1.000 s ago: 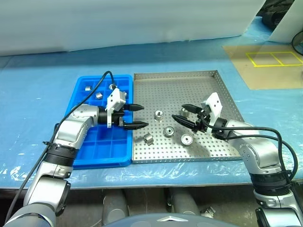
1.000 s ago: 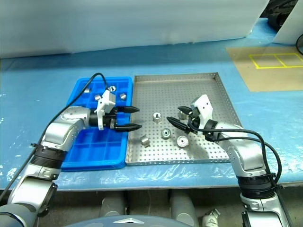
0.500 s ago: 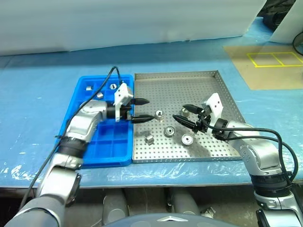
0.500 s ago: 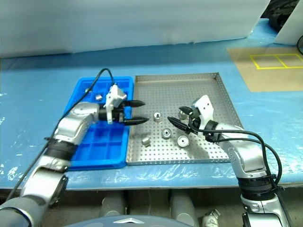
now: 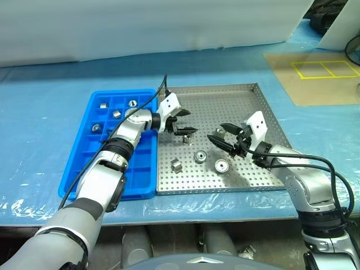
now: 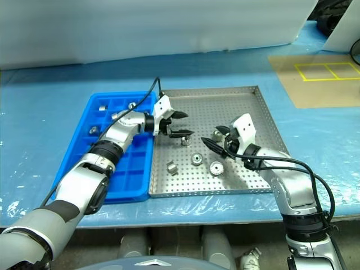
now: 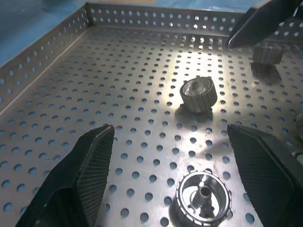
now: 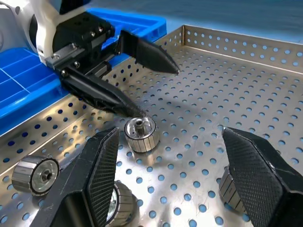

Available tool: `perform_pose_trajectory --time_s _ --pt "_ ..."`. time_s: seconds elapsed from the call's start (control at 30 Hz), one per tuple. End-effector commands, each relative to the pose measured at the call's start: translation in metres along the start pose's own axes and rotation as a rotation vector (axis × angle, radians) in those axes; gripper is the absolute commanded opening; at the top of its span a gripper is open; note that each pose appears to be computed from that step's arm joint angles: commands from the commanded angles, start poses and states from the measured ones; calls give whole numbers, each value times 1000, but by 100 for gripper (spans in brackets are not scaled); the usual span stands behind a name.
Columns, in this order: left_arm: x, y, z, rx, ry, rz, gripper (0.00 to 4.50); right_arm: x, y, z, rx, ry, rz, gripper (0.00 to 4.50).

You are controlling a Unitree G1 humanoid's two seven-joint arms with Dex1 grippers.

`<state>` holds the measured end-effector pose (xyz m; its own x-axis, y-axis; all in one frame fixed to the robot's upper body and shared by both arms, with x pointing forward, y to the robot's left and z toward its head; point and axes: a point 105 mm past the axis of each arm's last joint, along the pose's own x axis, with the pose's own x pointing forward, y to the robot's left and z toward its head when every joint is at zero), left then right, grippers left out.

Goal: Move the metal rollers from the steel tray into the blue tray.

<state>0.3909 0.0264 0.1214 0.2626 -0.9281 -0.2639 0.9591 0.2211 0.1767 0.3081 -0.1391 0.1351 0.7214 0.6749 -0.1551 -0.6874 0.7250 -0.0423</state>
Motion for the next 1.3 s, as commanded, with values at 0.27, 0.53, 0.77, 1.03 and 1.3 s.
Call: perform_pose_trajectory --time_s 0.27,0.53,0.77,1.03,1.3 --pt "11 -9 -9 93 85 -73 403 -11 -2 14 -36 -54 -57 356" --pt "13 -10 -31 139 212 -55 403 -15 -2 10 -34 -47 -86 356" --pt "18 -8 -38 100 240 -3 403 -16 -5 9 -44 -44 -110 356" --pt "15 -5 -40 128 251 13 283 -14 -7 10 -52 -46 -125 359" --pt "5 3 -28 134 188 37 230 -9 -8 12 -55 -55 -122 359"
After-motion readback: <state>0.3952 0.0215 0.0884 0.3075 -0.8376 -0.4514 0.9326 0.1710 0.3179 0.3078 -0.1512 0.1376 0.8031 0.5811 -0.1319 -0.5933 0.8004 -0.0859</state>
